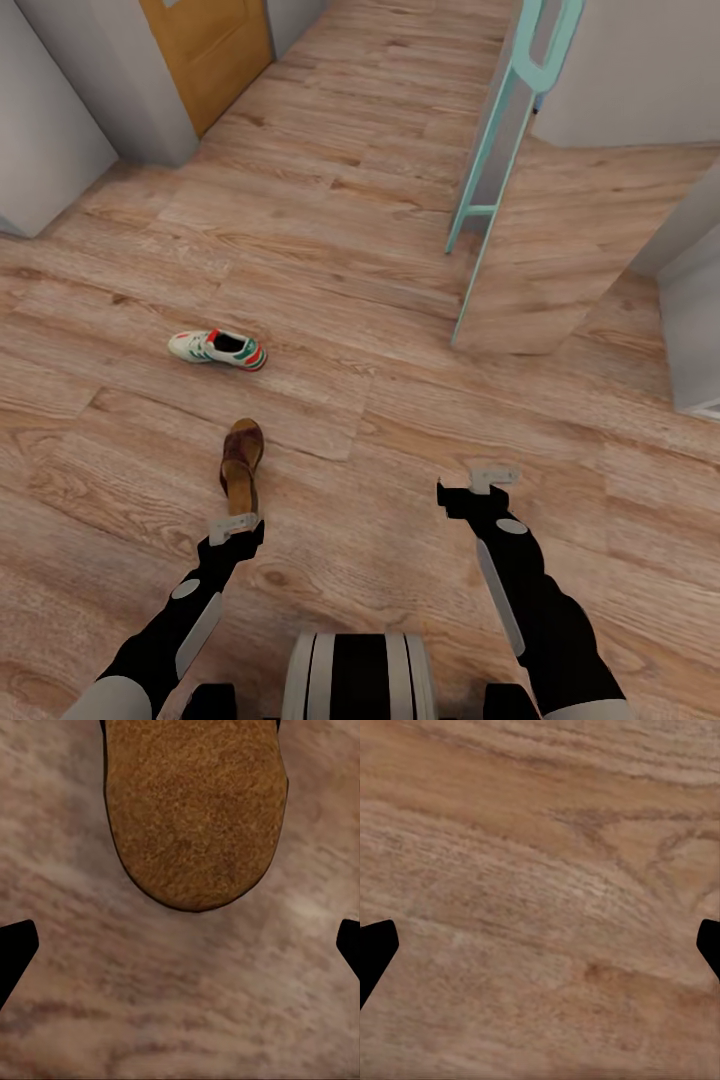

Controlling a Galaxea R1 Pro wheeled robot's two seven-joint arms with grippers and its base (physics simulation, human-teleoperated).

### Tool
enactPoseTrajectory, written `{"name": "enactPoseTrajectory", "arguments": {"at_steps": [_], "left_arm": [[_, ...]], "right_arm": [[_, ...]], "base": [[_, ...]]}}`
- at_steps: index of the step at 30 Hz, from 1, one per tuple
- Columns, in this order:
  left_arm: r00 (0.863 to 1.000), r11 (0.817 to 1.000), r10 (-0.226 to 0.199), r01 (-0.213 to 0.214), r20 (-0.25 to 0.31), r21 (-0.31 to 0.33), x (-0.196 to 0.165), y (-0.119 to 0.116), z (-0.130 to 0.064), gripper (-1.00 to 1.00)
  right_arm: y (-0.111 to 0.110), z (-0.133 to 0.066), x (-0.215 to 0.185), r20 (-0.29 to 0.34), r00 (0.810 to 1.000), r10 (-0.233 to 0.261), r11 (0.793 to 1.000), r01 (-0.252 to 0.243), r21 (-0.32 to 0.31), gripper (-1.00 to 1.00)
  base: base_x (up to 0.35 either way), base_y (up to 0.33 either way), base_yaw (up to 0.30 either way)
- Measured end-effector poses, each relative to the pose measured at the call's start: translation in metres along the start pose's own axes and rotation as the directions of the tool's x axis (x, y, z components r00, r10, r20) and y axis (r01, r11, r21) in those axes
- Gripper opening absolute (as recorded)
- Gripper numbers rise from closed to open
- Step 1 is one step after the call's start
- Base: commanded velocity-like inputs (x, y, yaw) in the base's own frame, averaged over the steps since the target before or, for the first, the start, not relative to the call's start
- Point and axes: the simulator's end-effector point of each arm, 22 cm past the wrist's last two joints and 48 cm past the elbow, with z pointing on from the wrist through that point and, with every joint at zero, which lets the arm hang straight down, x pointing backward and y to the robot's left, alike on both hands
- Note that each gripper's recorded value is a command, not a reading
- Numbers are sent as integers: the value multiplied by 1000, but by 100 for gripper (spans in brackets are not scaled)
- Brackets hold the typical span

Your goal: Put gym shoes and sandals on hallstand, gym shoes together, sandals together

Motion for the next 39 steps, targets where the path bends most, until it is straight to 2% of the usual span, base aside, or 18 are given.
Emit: {"name": "enactPoseTrajectory", "arguments": {"at_steps": [11,20,39], "left_arm": [[1000,1000,3,-3,-12,-1,7,1,2,100],[1000,1000,3,-3,-12,-1,7,1,2,100],[1000,1000,2,-2,-11,-2,7,1,2,100]], "right_arm": [[0,4,7,-14,1000,1,1000,-1,0,100],[0,4,7,-14,1000,1,1000,-1,0,100],[0,4,7,-14,1000,1,1000,-1,0,100]], "base": [[3,0,0],[173,0,0],[22,0,0]]}}
